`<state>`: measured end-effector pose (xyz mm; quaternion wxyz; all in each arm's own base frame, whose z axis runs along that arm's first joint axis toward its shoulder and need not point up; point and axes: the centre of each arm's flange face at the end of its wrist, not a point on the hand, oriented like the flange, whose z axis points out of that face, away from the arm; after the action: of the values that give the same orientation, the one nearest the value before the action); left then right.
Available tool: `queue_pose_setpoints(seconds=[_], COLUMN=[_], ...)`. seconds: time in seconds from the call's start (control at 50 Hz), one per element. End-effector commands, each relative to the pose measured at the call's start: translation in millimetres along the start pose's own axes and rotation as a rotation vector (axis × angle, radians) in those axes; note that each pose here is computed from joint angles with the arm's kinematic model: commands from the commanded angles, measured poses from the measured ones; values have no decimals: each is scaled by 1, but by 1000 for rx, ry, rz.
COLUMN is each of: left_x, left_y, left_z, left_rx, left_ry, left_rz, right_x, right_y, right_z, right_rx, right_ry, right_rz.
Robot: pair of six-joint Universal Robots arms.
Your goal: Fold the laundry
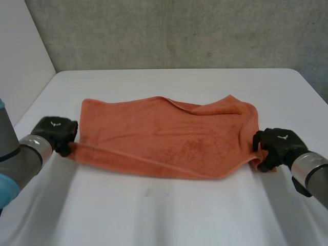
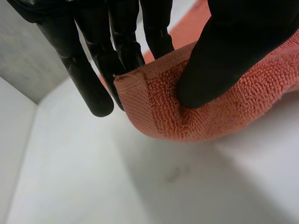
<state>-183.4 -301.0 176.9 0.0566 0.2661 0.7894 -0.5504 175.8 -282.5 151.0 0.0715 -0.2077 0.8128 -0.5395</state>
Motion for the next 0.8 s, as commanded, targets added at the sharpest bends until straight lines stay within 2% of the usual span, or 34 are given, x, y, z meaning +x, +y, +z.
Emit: queue_pose_setpoints(seconds=[0.02, 0.12, 0.24, 0.3, 0.4, 0.8], left_x=[-7, -11, -24, -31, -41, -27], left_y=[-13, -20, -32, -33, -31, -22], left_z=[-6, -11, -16, -17, -15, -16], left_rx=[74, 109, 179, 200, 226, 213], left_ry=[-67, -90, -139, -163, -206, -165], left_rz=[-17, -57, -94, -108, -119, -114], right_x=[18, 21, 22, 20, 19, 23], right_y=[-10, -11, -11, -7, -3, 19], right_z=[-7, -14, -15, -16, -14, 13], right_rx=[8, -16, -31, -37, -44, -38], right_ry=[40, 3, -45, -75, -83, -83], right_rz=[160, 188, 150, 14, -97, -140])
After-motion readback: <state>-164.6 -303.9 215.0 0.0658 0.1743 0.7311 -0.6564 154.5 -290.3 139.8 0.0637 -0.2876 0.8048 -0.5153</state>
